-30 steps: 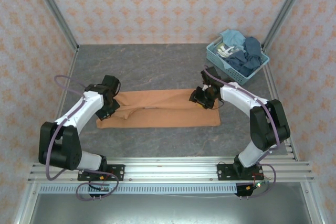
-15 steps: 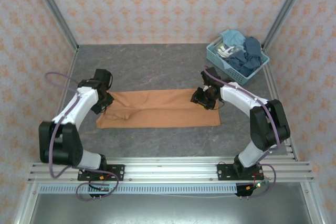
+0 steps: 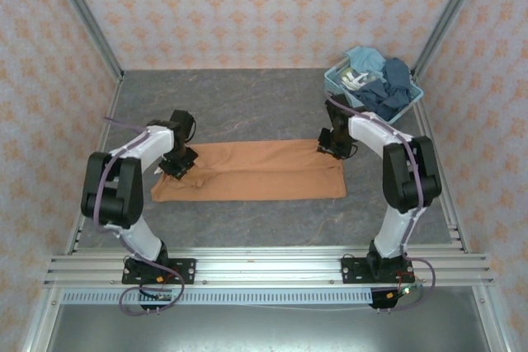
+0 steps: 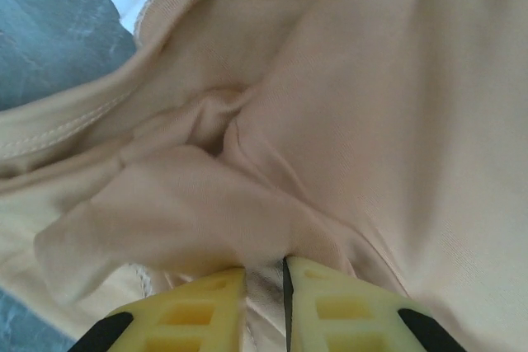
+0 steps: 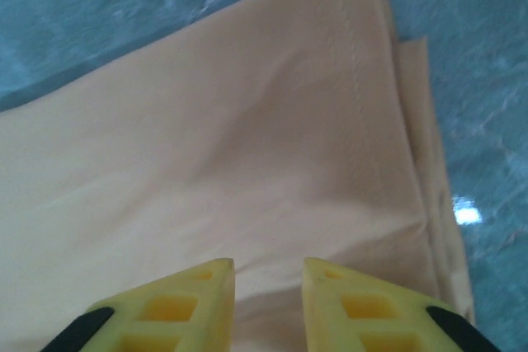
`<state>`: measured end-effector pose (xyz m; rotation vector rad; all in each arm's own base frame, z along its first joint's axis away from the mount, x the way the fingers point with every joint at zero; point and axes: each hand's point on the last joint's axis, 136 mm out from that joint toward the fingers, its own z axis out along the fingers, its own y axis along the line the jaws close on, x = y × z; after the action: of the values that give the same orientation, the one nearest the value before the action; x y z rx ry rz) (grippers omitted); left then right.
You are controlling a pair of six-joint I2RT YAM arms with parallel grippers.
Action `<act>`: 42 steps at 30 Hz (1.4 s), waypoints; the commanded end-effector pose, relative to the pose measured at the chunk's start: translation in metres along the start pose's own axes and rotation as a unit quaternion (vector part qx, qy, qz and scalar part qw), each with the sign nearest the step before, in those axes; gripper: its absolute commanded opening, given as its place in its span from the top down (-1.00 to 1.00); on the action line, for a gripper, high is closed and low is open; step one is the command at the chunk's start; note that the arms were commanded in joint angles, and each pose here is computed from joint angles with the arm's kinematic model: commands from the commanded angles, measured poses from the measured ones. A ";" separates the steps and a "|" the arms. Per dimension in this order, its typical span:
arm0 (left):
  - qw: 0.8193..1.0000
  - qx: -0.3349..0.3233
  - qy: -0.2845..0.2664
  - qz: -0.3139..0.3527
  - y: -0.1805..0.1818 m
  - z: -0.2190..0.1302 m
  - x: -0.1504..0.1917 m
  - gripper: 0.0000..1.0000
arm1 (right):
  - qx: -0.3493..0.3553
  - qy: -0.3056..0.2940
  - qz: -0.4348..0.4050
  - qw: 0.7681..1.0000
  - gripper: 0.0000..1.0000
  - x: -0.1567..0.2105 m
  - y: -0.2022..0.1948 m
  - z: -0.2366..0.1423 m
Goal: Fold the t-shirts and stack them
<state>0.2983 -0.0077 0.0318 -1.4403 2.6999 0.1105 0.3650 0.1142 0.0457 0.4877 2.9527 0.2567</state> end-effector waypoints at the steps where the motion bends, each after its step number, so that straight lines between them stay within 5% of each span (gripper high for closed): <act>1: 1.000 -0.027 -0.008 -0.002 0.003 0.012 -0.017 0.64 | 0.079 0.042 -0.020 0.996 0.52 0.011 -0.027 0.015; 8: 0.999 -0.035 -0.003 0.031 -0.055 0.034 -0.062 0.68 | 0.124 0.076 0.018 0.989 0.56 0.052 -0.056 0.014; 15: 0.991 0.116 -0.014 0.062 -0.218 0.034 -0.100 0.68 | 0.080 0.114 0.038 0.990 0.55 0.129 -0.028 0.019; 20: 0.961 0.264 -0.017 0.078 -0.337 0.024 -0.083 0.66 | 0.025 0.134 0.042 0.990 0.54 0.175 0.025 0.033; 26: 0.898 0.440 -0.026 0.001 -0.429 0.011 -0.071 0.57 | -0.048 0.159 0.040 0.985 0.52 0.198 0.107 0.047; 31: 0.867 0.495 -0.059 -0.020 -0.448 -0.029 -0.084 0.26 | -0.063 0.157 0.052 0.984 0.47 0.194 0.134 0.049; 36: 0.843 0.523 -0.123 -0.010 -0.430 -0.128 -0.122 -0.14 | -0.065 0.114 0.053 0.990 0.27 0.174 0.139 0.015; 39: 0.843 0.513 -0.160 0.004 -0.402 -0.184 -0.139 -0.26 | -0.079 0.093 0.073 0.990 0.14 0.159 0.137 -0.017; 42: 0.864 0.474 -0.168 0.033 -0.367 -0.212 -0.138 -0.28 | -0.083 0.072 0.104 0.989 0.10 0.144 0.121 -0.048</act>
<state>0.7023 -0.1464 0.1287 -0.9969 2.0548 -0.8436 0.2509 0.2937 0.0586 0.6641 3.0807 0.6074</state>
